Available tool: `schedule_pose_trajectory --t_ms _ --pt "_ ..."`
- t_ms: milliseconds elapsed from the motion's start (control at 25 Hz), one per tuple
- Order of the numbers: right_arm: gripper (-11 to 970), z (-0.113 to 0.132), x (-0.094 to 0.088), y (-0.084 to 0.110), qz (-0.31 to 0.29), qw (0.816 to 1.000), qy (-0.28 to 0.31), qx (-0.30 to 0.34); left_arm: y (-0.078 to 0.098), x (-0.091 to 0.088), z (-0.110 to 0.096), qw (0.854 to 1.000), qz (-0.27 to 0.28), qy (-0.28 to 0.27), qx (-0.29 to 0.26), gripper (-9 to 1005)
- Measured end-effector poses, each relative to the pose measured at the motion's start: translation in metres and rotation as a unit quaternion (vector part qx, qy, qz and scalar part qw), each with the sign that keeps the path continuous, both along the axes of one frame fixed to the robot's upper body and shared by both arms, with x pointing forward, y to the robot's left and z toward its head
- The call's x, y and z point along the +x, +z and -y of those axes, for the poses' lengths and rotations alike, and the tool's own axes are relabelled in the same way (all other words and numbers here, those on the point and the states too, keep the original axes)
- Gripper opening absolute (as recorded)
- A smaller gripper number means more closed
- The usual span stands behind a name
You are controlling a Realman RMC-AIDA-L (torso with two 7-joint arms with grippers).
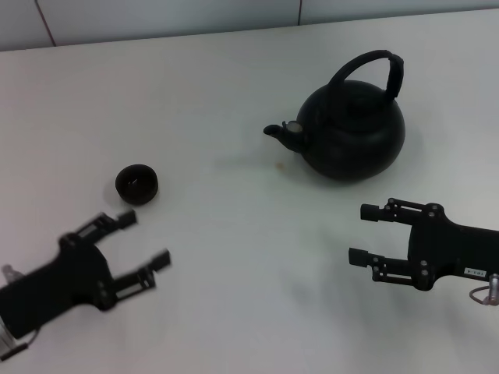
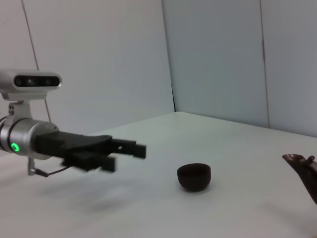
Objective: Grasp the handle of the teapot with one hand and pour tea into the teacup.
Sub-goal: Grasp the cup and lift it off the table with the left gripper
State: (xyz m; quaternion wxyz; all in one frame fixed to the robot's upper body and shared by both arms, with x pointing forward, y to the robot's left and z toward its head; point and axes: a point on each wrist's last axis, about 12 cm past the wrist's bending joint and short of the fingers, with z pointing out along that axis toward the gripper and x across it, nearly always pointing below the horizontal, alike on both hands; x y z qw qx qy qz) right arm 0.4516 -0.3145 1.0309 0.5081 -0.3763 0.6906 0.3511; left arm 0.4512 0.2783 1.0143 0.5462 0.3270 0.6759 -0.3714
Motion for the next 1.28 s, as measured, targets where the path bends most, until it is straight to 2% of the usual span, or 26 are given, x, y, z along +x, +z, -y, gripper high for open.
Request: schedule_pose_trajectory --t_ms 160,360,800,1120,1280 --pt "721 0.0 0.0 0.0 0.0 1.0 -0.002 0.001 -0.003 0.007 -0.011 0.996 0.014 0.083 -0.001 859" --pt "721 0.001 0.0 0.0 0.001 1.0 -0.003 0.0 -0.007 0.014 -0.018 0.991 0.017 0.129 0.023 859" --pt "722 0.001 0.0 0.001 0.002 1.0 -0.004 -0.001 -0.008 0.019 -0.019 0.99 0.017 0.134 0.032 859" --pt "721 0.001 0.0 0.001 0.002 1.0 -0.004 -0.001 -0.017 0.022 -0.018 0.988 0.002 0.134 0.077 860" --pt "721 0.001 0.0 0.001 0.002 1.0 -0.004 -0.001 -0.017 0.023 -0.018 0.988 0.001 0.134 0.079 860"
